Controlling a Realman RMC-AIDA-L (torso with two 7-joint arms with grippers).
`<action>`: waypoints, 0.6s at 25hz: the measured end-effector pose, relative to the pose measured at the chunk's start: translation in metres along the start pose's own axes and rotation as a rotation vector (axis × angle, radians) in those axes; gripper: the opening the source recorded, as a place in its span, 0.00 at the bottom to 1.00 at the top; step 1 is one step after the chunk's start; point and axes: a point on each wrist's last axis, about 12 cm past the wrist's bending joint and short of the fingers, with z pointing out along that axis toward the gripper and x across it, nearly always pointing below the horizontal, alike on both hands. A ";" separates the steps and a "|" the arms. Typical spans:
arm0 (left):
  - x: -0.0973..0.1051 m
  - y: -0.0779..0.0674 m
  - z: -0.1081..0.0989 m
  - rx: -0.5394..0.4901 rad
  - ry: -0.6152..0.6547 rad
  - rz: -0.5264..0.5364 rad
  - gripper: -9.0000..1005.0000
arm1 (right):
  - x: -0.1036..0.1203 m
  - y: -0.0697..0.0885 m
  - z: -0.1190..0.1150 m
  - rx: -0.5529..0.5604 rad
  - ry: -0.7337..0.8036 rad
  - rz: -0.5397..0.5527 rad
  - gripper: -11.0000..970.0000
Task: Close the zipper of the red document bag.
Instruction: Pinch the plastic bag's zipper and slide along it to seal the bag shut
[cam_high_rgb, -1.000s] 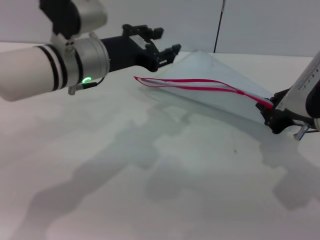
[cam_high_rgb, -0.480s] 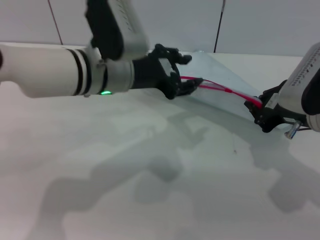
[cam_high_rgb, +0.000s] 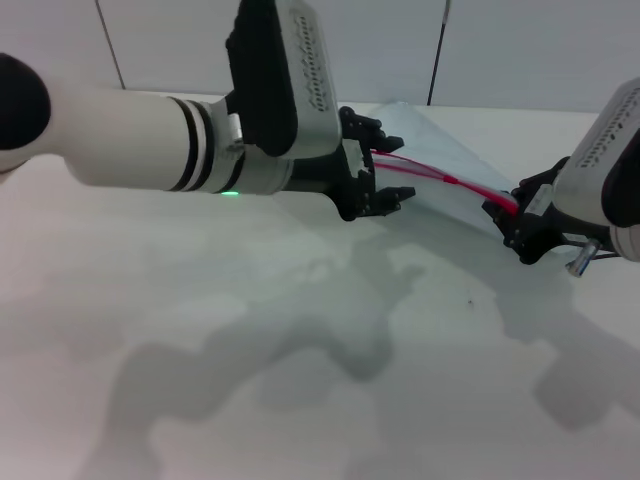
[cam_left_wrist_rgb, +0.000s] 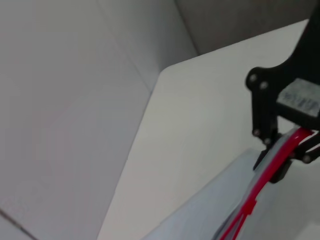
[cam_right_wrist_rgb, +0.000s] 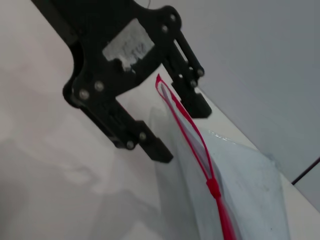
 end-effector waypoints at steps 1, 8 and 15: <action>-0.002 0.000 0.000 0.004 0.000 0.011 0.56 | 0.000 0.000 0.000 0.000 -0.001 0.000 0.06; -0.015 -0.005 0.006 0.014 0.038 0.152 0.55 | -0.001 0.000 0.000 -0.002 -0.001 0.000 0.06; -0.021 -0.013 0.012 0.020 0.045 0.203 0.56 | -0.002 0.001 0.000 -0.010 0.002 -0.006 0.06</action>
